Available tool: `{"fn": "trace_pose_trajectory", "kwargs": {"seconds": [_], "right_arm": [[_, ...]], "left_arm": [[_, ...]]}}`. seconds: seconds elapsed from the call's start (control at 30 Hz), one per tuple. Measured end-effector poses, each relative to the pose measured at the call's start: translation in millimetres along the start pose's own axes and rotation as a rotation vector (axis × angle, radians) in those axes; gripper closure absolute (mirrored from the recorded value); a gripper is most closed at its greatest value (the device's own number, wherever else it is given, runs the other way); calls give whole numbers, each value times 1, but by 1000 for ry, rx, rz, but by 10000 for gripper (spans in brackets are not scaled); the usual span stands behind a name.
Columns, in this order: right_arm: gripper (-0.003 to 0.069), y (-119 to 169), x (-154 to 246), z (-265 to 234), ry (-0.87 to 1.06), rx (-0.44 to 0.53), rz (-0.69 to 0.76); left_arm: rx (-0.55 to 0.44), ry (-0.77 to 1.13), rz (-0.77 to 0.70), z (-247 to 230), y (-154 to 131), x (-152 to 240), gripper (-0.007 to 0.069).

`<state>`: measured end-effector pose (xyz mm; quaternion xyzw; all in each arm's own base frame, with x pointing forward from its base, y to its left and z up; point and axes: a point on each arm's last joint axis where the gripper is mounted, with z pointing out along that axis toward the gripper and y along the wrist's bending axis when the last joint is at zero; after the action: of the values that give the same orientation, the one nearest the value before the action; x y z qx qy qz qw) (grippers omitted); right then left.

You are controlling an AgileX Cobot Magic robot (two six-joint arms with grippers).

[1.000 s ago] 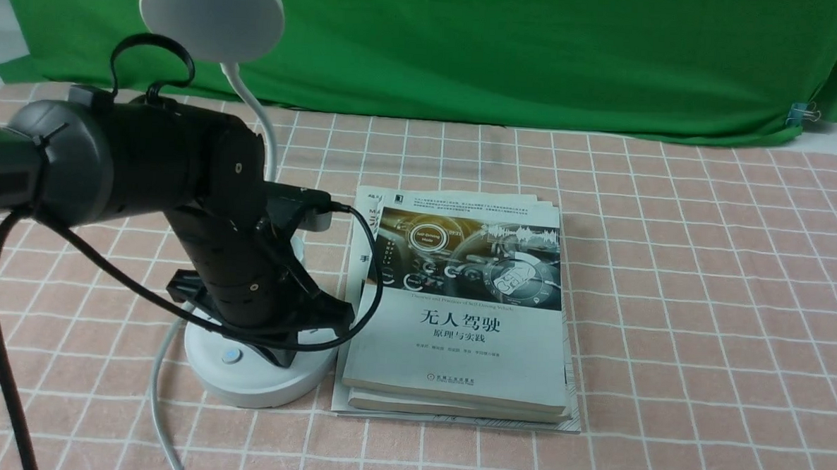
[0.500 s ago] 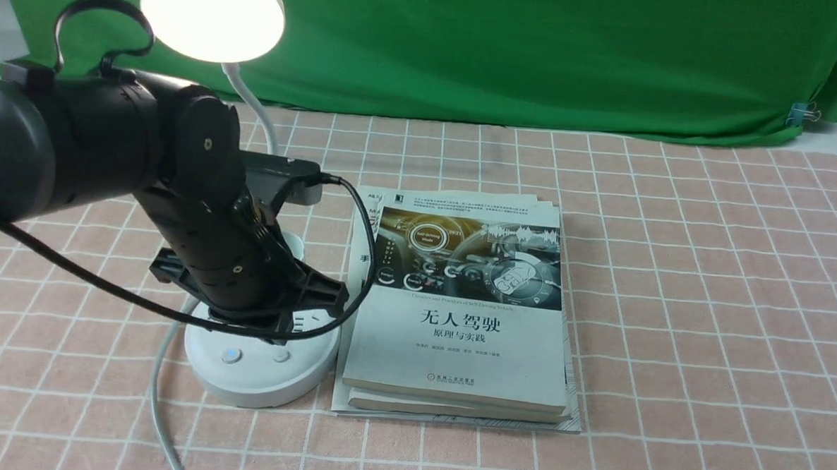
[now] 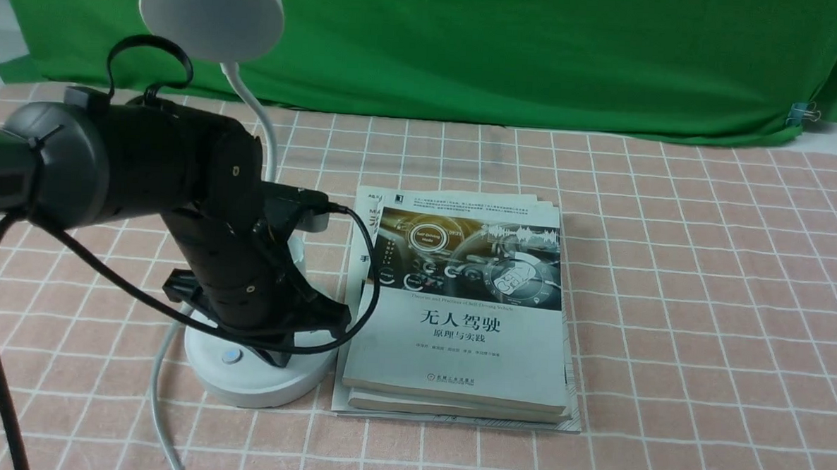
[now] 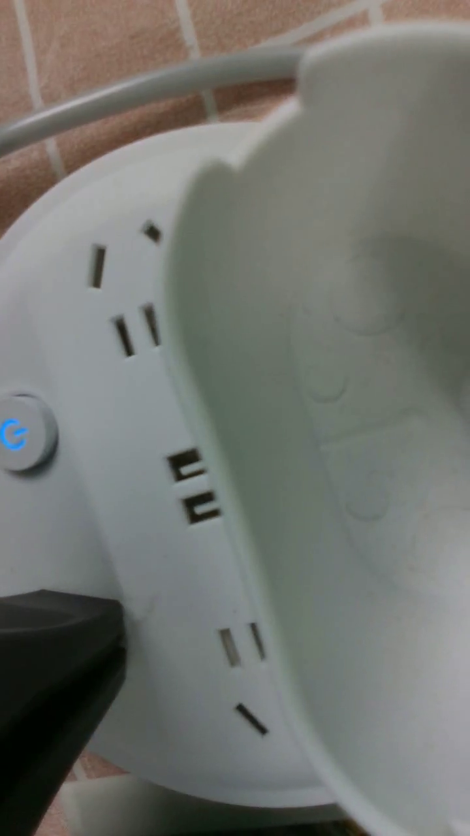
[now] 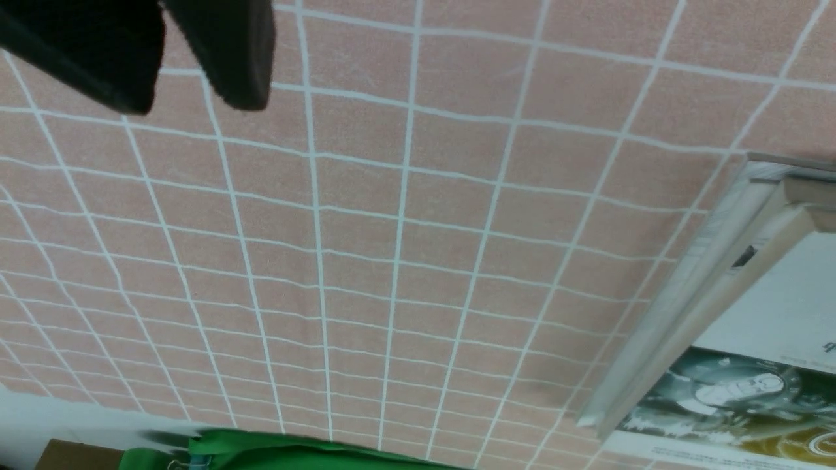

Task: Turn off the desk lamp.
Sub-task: Use the left arm to press the button switch on the lamp holder

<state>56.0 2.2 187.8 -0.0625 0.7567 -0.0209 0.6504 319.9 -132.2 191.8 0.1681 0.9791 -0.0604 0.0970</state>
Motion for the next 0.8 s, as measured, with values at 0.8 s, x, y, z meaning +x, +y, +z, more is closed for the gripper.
{"fn": "trace_pose_trajectory", "kwargs": {"seconds": [0.8], "right_arm": [[419,0,0,0,0,0,0]], "left_arm": [[-6,-2,9,0,0,0,622]]}}
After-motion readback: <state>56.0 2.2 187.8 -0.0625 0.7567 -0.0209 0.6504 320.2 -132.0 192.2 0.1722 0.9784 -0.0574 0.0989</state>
